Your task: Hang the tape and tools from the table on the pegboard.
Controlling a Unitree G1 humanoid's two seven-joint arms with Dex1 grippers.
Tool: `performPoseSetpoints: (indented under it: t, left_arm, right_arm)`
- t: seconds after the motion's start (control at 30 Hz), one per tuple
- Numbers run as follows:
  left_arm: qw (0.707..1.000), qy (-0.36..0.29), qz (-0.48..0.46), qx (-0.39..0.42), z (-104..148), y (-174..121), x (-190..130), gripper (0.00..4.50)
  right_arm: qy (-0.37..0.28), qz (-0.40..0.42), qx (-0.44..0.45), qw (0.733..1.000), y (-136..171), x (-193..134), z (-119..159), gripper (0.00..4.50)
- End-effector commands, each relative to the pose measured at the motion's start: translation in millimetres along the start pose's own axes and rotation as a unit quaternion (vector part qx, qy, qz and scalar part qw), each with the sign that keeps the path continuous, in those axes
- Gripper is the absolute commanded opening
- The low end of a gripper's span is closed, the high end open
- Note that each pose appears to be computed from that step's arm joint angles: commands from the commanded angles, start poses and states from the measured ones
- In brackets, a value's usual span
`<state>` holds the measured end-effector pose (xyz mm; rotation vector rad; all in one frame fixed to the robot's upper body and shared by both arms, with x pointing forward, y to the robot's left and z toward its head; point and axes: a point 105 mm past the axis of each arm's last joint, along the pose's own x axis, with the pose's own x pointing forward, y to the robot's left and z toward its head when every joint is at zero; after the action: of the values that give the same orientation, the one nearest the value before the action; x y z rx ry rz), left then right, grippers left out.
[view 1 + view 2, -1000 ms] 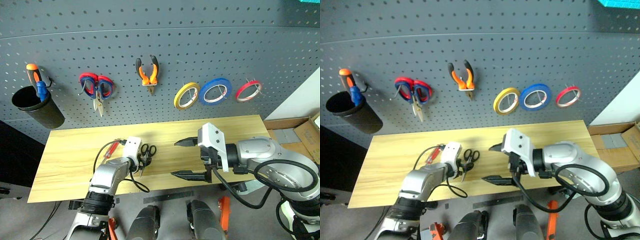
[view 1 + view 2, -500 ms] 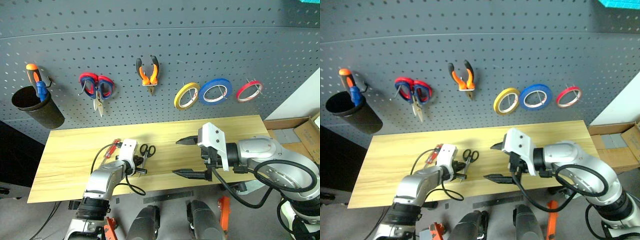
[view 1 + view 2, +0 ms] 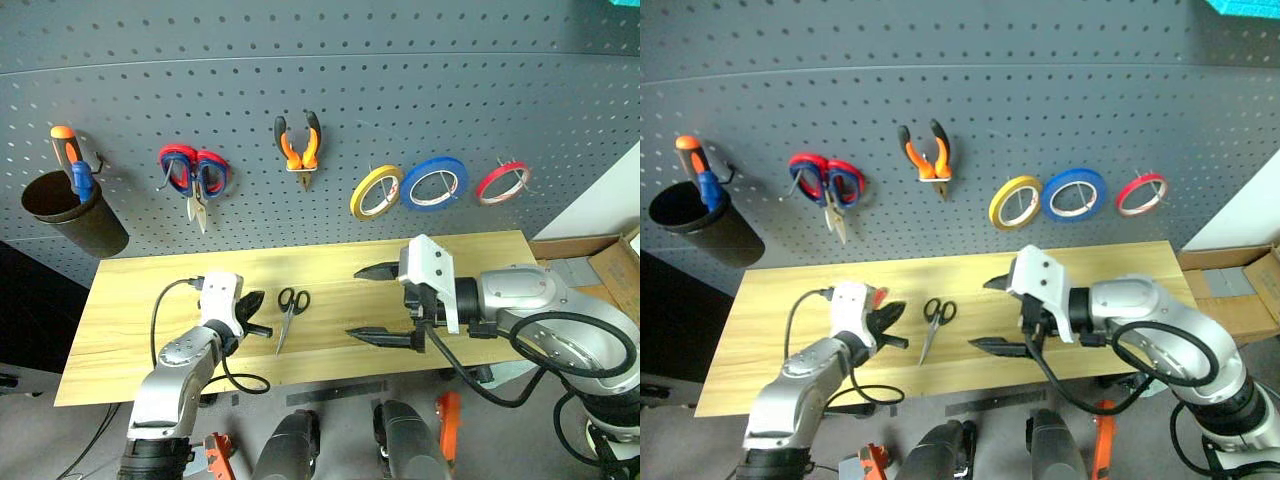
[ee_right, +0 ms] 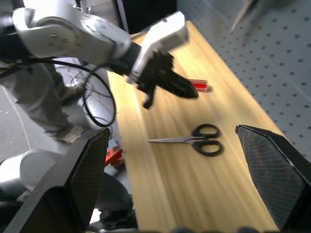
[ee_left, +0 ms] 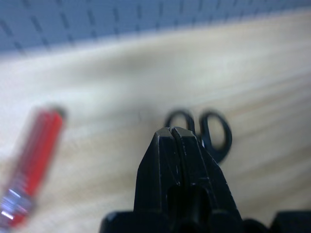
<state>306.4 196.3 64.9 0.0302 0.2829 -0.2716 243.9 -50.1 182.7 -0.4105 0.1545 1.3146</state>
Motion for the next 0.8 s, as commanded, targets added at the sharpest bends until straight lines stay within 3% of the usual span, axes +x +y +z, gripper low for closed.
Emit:
performPoseSetpoints:
  t: [0.03, 0.23, 0.27, 0.37, 0.67, 0.8]
  left_arm:
    - [0.999, -0.037, 0.011, 0.01, 17.1, 4.7, -12.0, 0.02]
    - [1.0, 0.013, 0.007, 0.017, 1.6, -2.6, -12.3, 0.02]
    - [0.999, 0.037, -0.005, 0.017, -3.8, -7.6, -11.5, 0.18]
    - [0.996, 0.086, -0.023, 0.031, -10.3, -17.0, -9.8, 0.89]
    - [0.985, 0.17, -0.028, -0.013, -18.3, -26.8, 9.1, 4.05]
    - [0.978, 0.203, -0.044, -0.025, -24.0, -32.3, 15.1, 4.05]
  right_arm:
    - [-0.02, -0.009, -0.026, 0.999, -5.5, -4.6, 12.4, 4.5]
    - [-0.02, -0.011, -0.029, 0.999, -11.0, -4.6, 12.9, 4.5]
    - [-0.019, -0.01, -0.029, 0.999, -11.3, -4.4, 13.2, 4.5]
    - [-0.016, -0.005, -0.03, 0.999, -10.3, -5.1, 13.0, 4.5]
    - [0.0, 0.01, -0.027, 1.0, -5.3, -7.6, 9.7, 4.5]
    - [0.004, 0.011, -0.022, 1.0, -3.5, -7.5, 8.3, 4.5]
